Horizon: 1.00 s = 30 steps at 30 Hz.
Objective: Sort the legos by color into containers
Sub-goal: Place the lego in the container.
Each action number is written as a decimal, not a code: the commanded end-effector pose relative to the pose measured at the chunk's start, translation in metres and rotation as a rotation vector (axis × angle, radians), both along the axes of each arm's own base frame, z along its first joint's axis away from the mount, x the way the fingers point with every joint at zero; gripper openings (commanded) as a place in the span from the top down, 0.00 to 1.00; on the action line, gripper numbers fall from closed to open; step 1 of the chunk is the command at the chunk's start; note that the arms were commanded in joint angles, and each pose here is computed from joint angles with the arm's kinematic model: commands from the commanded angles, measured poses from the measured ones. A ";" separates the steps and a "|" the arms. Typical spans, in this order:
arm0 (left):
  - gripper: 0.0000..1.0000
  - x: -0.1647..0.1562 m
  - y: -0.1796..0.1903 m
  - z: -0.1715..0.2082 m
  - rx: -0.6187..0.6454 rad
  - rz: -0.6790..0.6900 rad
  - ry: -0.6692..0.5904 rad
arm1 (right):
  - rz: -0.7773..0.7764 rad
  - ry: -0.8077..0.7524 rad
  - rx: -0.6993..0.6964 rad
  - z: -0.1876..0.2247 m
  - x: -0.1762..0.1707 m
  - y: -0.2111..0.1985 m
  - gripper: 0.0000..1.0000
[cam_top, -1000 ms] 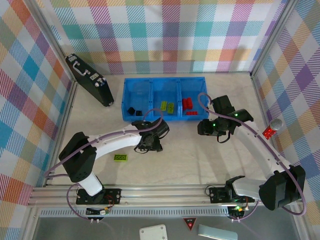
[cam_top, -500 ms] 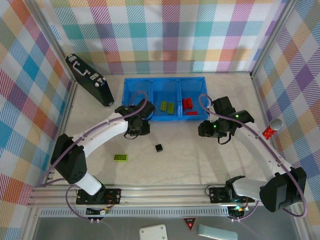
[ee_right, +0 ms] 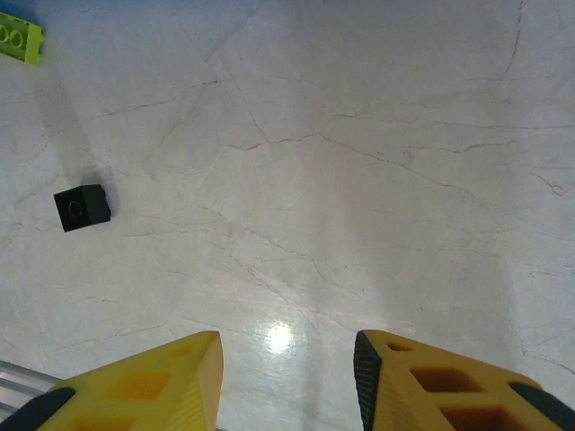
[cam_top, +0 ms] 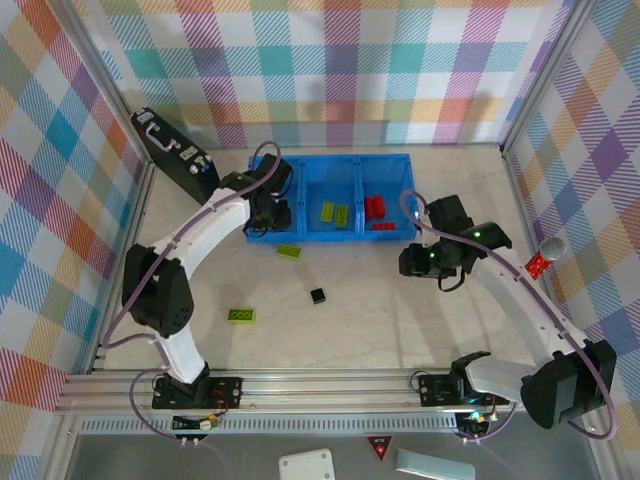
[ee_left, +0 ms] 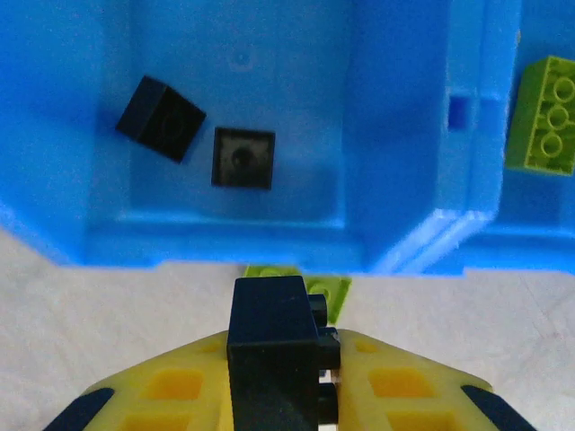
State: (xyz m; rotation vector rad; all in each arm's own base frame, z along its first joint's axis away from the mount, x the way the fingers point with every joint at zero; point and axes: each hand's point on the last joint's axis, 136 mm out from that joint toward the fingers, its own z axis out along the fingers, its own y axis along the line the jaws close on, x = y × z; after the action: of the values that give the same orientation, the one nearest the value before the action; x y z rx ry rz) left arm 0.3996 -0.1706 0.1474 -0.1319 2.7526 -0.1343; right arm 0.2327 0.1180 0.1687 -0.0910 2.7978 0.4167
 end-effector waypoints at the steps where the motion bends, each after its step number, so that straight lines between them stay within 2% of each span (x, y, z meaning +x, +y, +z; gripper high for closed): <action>1: 0.73 0.021 0.004 -0.002 -0.004 -0.012 0.001 | -0.014 0.000 -0.006 0.008 -0.006 -0.004 0.55; 9: 0.73 0.071 0.016 -0.022 0.008 0.013 -0.007 | -0.023 -0.010 -0.018 0.014 -0.014 -0.010 0.55; 20: 0.73 0.123 0.027 -0.059 0.049 0.016 -0.013 | -0.032 -0.017 -0.014 0.017 -0.017 -0.012 0.55; 23: 0.73 0.131 0.033 -0.069 0.087 0.018 -0.009 | -0.030 -0.014 -0.020 0.016 -0.018 -0.013 0.55; 30: 0.73 0.139 0.038 -0.096 0.074 0.033 0.021 | -0.039 -0.012 -0.017 0.016 -0.022 -0.014 0.55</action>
State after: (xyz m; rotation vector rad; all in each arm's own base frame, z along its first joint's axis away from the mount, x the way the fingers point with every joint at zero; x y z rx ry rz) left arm 0.5291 -0.1396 0.0540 -0.1616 2.7846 -0.0304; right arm 0.2155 0.1062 0.1777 -0.0671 2.7957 0.3790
